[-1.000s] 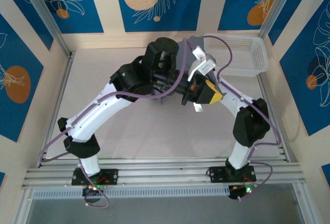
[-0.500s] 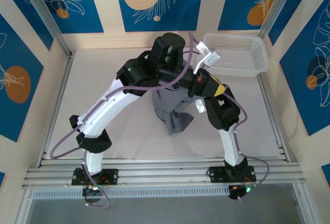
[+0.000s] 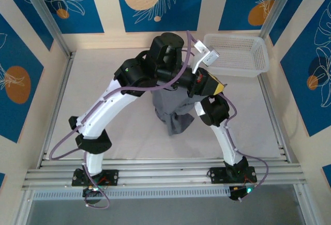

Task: Fold the inside-out t-shirt
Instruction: Turn the T-shirt inside out at the center of the table.

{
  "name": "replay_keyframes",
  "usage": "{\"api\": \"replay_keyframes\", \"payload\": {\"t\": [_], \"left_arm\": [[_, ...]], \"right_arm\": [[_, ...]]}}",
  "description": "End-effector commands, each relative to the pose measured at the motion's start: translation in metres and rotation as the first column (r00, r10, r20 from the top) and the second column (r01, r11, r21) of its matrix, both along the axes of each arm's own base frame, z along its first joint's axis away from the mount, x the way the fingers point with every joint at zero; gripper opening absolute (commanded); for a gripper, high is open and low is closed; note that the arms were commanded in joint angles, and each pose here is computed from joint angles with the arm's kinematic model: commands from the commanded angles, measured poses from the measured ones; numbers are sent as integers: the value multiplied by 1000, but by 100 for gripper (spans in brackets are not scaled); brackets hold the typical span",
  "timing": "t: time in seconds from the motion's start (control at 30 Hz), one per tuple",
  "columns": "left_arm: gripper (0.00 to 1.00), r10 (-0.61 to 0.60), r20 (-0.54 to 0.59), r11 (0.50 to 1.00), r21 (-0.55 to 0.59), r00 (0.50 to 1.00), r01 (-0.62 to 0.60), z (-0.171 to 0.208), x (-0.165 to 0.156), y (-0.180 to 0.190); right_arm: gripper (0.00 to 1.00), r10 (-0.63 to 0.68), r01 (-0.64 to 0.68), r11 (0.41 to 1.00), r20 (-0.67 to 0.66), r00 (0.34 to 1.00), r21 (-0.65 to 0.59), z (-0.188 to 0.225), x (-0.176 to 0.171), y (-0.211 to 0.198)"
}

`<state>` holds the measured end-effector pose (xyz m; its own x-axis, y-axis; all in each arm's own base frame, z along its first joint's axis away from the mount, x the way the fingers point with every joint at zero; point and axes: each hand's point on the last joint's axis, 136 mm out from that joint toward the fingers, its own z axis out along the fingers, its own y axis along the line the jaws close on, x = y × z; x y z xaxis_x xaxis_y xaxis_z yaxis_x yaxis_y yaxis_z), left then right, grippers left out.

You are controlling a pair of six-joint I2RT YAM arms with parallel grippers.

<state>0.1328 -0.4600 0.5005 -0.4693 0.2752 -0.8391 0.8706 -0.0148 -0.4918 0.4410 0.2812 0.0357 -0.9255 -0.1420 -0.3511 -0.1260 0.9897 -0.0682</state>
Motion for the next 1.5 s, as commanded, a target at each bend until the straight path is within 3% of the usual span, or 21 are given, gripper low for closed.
{"api": "replay_keyframes", "payload": {"t": [0.0, 0.13, 0.23, 0.3, 0.47, 0.53, 0.7, 0.83, 1.0, 1.13, 1.2, 1.27, 1.33, 1.4, 1.47], "left_arm": [[0, -237, 241, 894, -325, 941, 308, 113, -99, 55], [0, -232, 253, 892, -331, 939, 309, 115, -99, 57], [0, -189, 265, 916, -300, 945, 268, 108, -92, 57], [0, -149, 276, 935, -272, 950, 226, 101, -86, 57], [0, -65, 282, 967, -219, 957, 130, 82, -71, 61], [0, -19, 264, 973, -216, 964, 78, 75, -57, 64], [0, 262, 148, 953, -198, 954, -231, 51, 40, 104], [0, 557, 81, 829, -105, 826, -549, 5, 144, 167], [0, 757, -101, 653, 104, 646, -750, -106, 246, 238], [0, 848, -63, 521, 281, 526, -806, -203, 276, 278], [0, 834, -71, 541, 301, 547, -786, -223, 270, 276], [26, 790, -120, 610, 254, 601, -751, -219, 259, 265], [58, 741, -142, 671, 177, 656, -720, -196, 245, 256], [76, 702, -111, 712, 112, 704, -693, -167, 229, 250], [83, 637, -59, 771, 53, 768, -635, -137, 204, 234]], "right_arm": [[99, 77, -125, 980, -282, 956, -157, -66, -45, -30], [99, 114, -187, 960, -320, 940, -208, -81, -54, -29], [82, 118, -200, 948, -308, 944, -248, -80, -54, -26], [69, 114, -188, 960, -322, 940, -206, -80, -59, -20], [27, 149, -122, 988, -357, 922, 99, -73, -71, 6], [1, 194, -114, 963, -339, 921, 243, -59, -74, 18], [0, 227, -121, 831, -132, 965, 543, 28, -75, 30], [0, 264, -227, 715, 45, 963, 661, 99, -107, 31], [0, 313, -371, 529, 231, 921, 763, 169, -161, 28], [0, 209, -404, 490, 345, 915, 773, 216, -175, 4], [0, 166, -403, 490, 371, 914, 773, 229, -175, -7], [0, 143, -399, 505, 382, 913, 765, 234, -172, -13], [0, 134, -387, 538, 378, 916, 749, 230, -168, -18], [0, 126, -381, 554, 378, 917, 740, 227, -165, -20], [0, 126, -385, 557, 383, 915, 736, 226, -165, -20]]}}
